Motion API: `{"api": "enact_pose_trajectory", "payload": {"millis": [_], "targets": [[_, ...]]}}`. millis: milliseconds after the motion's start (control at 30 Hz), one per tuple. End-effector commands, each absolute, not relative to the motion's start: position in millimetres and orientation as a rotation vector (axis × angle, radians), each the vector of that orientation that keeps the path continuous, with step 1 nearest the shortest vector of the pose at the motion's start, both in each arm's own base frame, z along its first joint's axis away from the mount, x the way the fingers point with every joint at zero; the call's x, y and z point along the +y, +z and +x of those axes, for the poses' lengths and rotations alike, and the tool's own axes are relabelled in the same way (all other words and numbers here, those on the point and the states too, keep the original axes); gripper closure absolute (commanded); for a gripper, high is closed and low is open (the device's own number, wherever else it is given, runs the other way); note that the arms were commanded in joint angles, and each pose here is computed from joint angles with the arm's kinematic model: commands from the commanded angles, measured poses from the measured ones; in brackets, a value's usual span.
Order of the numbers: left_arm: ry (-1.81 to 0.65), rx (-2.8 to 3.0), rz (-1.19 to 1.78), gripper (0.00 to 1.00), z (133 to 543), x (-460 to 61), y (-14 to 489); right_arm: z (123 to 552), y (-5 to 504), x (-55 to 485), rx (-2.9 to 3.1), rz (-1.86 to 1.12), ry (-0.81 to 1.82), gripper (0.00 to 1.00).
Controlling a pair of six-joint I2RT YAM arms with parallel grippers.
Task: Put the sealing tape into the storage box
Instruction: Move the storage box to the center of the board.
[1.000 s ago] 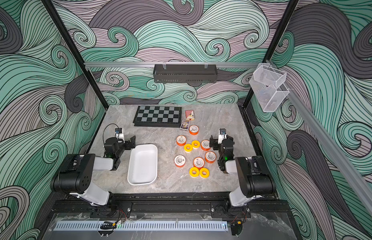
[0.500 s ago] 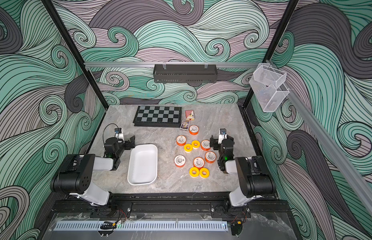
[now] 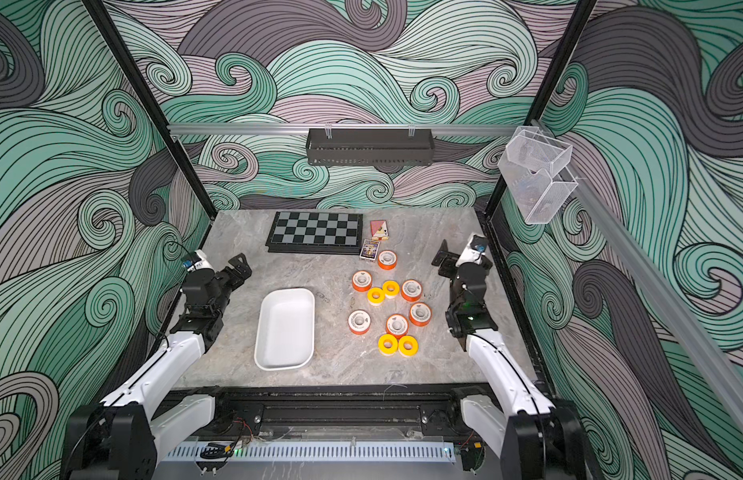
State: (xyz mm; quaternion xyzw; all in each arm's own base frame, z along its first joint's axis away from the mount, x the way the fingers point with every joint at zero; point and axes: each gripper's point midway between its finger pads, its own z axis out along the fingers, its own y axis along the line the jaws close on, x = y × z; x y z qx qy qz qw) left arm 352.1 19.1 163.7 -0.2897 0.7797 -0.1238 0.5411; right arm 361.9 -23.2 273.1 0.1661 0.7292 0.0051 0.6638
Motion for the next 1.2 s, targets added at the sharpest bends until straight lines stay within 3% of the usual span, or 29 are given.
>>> {"api": "enact_pose_trajectory", "payload": {"millis": [0,133,300,433,567,633,767,1167], "targets": [[-0.55,1.956,-0.609,0.05,355,-38,176,346,221,4,1.951,0.387,0.182,0.05],[-0.807,2.129,-0.419,0.22,354,-100,218,343,216,35,2.132,0.302,0.331,0.07],[-0.798,2.406,-0.258,0.24,319,-130,248,333,194,62,2.406,0.185,0.388,0.08],[-0.738,2.493,-0.133,0.24,288,-125,255,328,171,70,2.529,0.137,0.38,0.12],[-0.604,2.568,-0.231,0.25,264,-103,220,326,153,79,2.615,0.099,0.37,0.14],[-0.566,2.594,-0.322,0.31,255,-96,197,326,149,80,2.627,0.1,0.366,0.13],[-0.619,2.647,-0.32,0.32,242,-117,167,329,141,79,2.652,0.097,0.347,0.14],[-0.436,2.828,-0.148,0.37,246,-206,92,328,134,78,2.673,0.095,0.33,0.14]]}}
